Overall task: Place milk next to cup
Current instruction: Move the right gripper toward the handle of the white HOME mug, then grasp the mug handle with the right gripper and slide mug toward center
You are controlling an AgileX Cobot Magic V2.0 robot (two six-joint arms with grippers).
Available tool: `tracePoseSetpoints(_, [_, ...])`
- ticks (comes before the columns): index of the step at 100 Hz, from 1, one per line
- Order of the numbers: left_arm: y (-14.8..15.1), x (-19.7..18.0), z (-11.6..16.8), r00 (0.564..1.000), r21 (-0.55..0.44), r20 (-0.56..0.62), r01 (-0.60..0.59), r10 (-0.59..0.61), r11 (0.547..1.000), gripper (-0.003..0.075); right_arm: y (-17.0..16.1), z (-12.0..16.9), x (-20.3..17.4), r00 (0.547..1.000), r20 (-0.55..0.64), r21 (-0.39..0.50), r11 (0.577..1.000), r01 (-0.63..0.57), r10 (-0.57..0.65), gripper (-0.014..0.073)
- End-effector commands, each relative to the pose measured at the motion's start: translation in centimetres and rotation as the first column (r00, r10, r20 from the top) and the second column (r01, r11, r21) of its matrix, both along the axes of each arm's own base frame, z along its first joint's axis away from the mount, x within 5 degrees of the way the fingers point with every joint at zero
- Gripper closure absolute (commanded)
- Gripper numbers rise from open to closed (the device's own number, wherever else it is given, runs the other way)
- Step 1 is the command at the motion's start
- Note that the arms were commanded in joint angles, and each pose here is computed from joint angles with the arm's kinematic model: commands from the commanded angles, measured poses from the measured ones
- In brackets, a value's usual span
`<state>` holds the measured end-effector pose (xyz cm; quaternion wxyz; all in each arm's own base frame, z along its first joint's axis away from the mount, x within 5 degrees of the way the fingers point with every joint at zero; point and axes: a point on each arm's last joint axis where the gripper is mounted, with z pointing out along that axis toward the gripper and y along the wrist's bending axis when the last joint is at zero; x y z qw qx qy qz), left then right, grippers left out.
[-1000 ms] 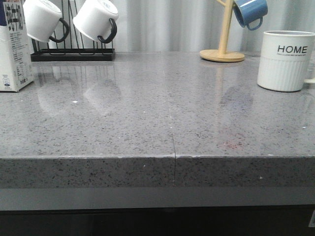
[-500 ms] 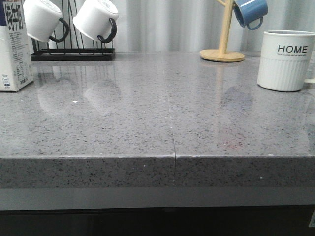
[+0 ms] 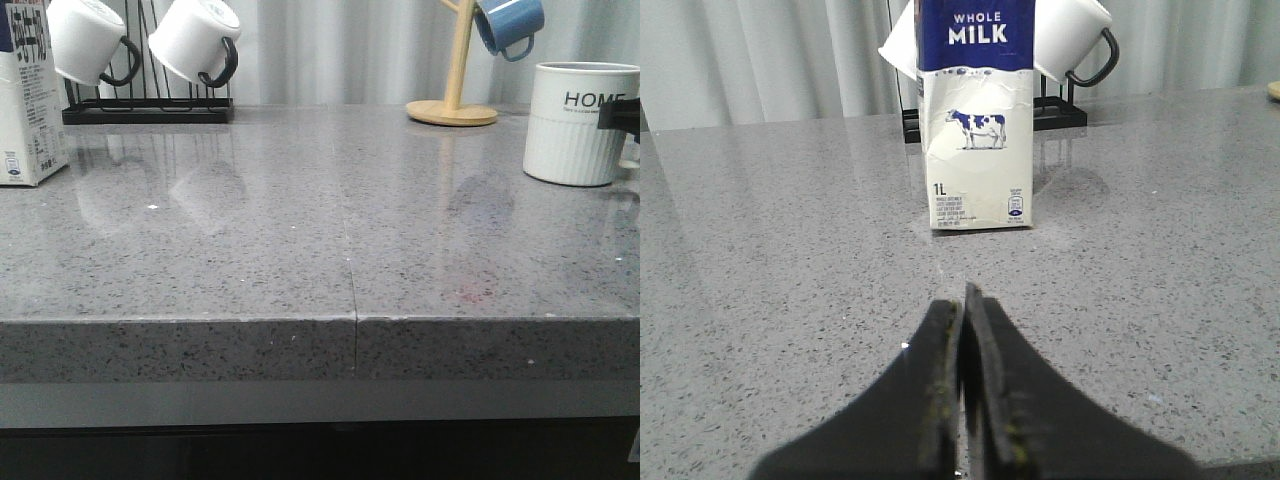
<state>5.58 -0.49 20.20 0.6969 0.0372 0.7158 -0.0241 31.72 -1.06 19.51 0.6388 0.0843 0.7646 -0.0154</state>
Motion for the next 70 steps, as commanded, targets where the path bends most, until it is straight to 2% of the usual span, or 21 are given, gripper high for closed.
tracePoseSetpoints(1, [0.0,-0.1,-0.4,0.997,-0.015,0.074,-0.004,0.005,1.0,0.0741,-0.2,2.4,0.5,0.99,0.14,-0.023,1.0,0.013,-0.01,0.054])
tracePoseSetpoints(9, [0.0,-0.1,-0.4,0.997,-0.015,0.074,-0.004,0.005,1.0,0.0741,-0.2,2.4,0.5,0.99,0.14,-0.023,1.0,0.012,-0.009,0.0625])
tracePoseSetpoints(18, [0.0,-0.1,-0.4,0.997,-0.015,0.074,-0.004,0.005,1.0,0.0741,0.0,2.6,0.4,0.989,0.147,-0.023,1.0,0.008,-0.005,0.0663])
tracePoseSetpoints(41, [0.0,-0.1,-0.4,0.997,-0.015,0.074,-0.004,0.005,1.0,0.0741,2.6,3.9,-0.1,0.981,0.175,-0.02,0.997,-0.077,0.079,0.0663])
tracePoseSetpoints(70, [0.0,-0.1,-0.4,0.997,-0.015,0.074,-0.004,0.005,1.0,0.0741,8.9,4.4,-1.2,0.944,0.183,-0.018,0.961,-0.276,0.275,0.066])
